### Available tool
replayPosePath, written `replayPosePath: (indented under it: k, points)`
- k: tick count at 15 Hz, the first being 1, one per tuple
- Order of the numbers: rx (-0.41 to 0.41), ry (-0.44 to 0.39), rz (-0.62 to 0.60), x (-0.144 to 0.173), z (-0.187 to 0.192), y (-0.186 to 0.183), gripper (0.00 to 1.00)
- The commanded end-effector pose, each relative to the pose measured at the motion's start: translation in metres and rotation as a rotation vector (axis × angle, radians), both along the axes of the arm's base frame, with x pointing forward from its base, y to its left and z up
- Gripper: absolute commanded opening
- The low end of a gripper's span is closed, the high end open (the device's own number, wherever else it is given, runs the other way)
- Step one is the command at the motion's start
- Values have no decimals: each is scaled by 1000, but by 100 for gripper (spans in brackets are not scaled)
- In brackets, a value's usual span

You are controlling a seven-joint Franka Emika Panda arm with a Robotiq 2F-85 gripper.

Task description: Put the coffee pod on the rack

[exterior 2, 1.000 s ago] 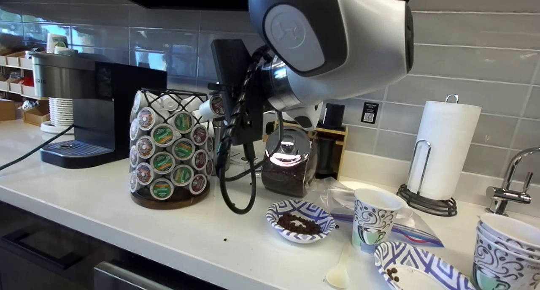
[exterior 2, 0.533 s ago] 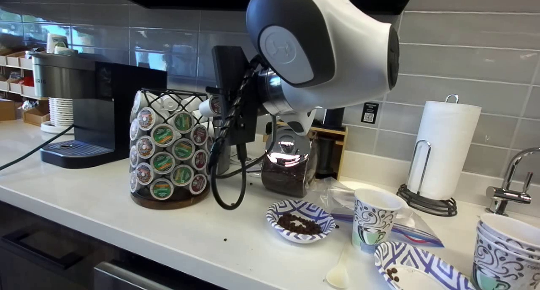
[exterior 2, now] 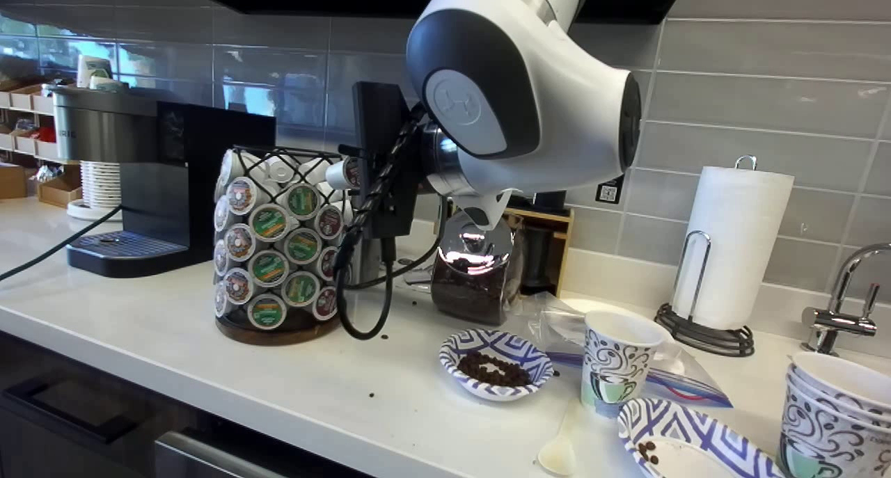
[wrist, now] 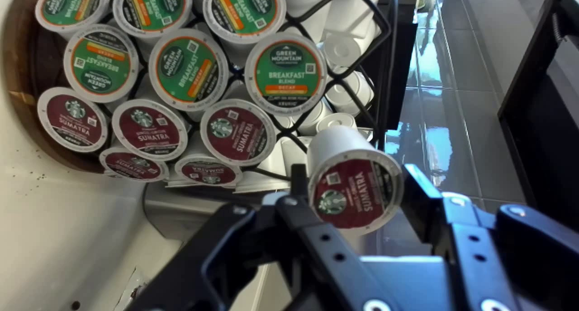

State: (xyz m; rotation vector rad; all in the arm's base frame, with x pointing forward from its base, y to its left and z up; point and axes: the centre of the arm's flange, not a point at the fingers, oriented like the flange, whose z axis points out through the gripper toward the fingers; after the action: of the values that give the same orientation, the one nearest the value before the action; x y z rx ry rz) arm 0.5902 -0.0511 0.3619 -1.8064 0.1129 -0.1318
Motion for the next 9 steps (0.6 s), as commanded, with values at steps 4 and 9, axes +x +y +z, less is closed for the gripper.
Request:
replayPosePath:
  k: [4, 9]
  points:
    - [63, 60, 14, 13, -9, 6, 28]
    - [85, 96, 24, 17, -14, 11, 28]
